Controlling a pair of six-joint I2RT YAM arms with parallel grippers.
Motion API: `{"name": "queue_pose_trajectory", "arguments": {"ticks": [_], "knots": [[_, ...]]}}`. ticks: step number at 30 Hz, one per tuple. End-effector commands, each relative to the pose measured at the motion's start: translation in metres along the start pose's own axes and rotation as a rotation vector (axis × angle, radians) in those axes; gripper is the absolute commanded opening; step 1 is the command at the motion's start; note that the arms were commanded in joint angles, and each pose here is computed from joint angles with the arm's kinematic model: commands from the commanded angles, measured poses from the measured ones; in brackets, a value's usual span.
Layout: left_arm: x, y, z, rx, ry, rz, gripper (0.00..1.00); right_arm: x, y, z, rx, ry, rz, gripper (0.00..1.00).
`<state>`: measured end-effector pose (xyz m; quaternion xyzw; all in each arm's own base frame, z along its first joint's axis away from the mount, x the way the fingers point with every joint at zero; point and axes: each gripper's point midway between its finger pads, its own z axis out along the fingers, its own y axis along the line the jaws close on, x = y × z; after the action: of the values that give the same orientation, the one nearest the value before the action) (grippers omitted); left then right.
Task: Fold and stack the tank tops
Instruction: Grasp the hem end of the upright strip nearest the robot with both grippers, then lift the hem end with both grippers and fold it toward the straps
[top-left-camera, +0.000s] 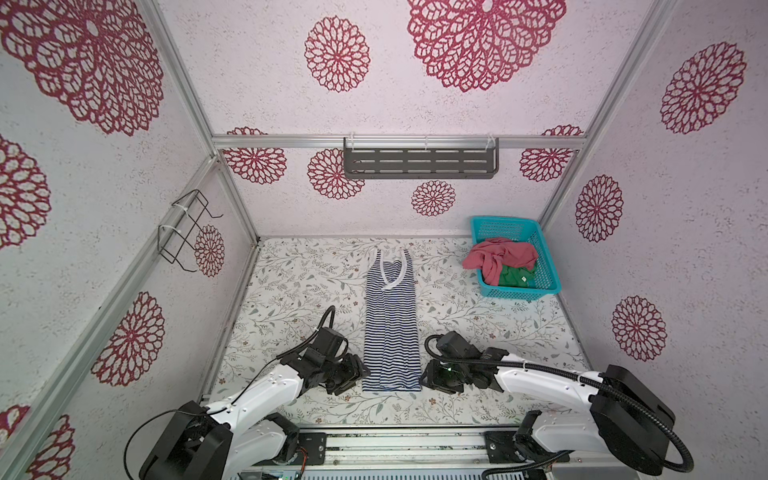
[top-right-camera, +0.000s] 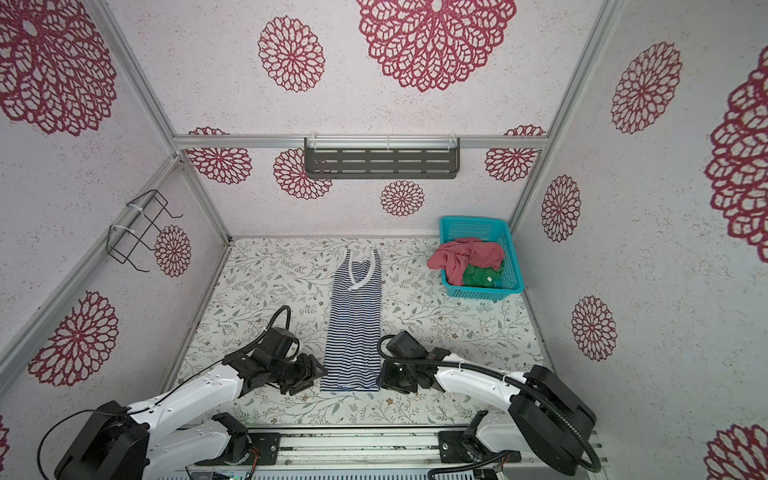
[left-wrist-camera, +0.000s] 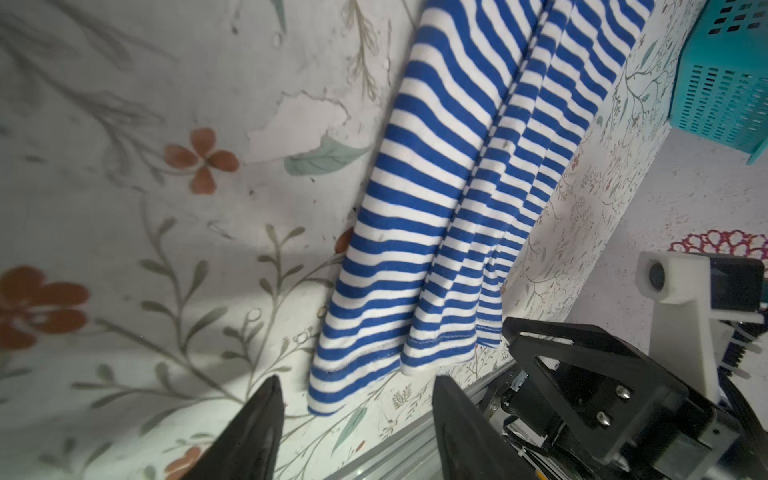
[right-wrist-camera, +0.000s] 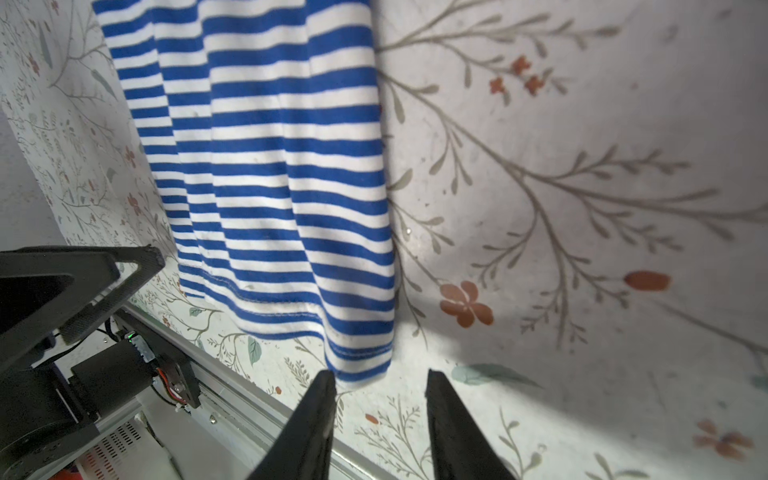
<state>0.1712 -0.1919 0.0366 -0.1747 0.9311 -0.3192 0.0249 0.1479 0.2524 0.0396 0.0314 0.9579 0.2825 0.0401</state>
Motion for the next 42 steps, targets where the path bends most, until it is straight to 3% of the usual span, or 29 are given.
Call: {"name": "queue_pose_trajectory", "arguments": {"ticks": [1, 8, 14, 19, 23, 24, 27, 33, 42], "knots": [[0.007, 0.004, 0.009, -0.008, 0.026, -0.033, 0.57, -0.001, 0.005, 0.004, -0.031, 0.008, 0.015, 0.4], [0.014, 0.025, 0.008, -0.111, 0.036, -0.038, 0.54, 0.004, -0.001, 0.01, -0.024, 0.027, 0.026, 0.4], [0.011, 0.028, 0.017, -0.112, 0.031, -0.048, 0.44, 0.004, -0.004, 0.016, -0.02, 0.031, 0.027, 0.4], [0.01, 0.024, 0.021, -0.114, 0.036, -0.037, 0.29, 0.006, 0.0, 0.021, -0.018, 0.047, 0.015, 0.35], [0.013, 0.021, 0.02, -0.116, 0.036, -0.03, 0.02, 0.007, 0.0, 0.016, 0.01, 0.045, -0.003, 0.15], [0.014, 0.02, 0.018, -0.117, 0.034, -0.029, 0.0, 0.007, 0.0, 0.013, 0.016, 0.043, -0.009, 0.11], [0.015, 0.005, 0.008, -0.096, 0.019, -0.013, 0.0, 0.011, 0.004, 0.002, 0.022, 0.058, -0.03, 0.0], [-0.003, -0.036, -0.027, -0.059, -0.085, 0.055, 0.0, 0.006, 0.017, -0.024, 0.04, 0.074, -0.119, 0.0], [-0.032, -0.06, -0.042, -0.051, -0.148, 0.112, 0.0, -0.033, 0.036, -0.041, 0.052, 0.031, -0.218, 0.0]]}}
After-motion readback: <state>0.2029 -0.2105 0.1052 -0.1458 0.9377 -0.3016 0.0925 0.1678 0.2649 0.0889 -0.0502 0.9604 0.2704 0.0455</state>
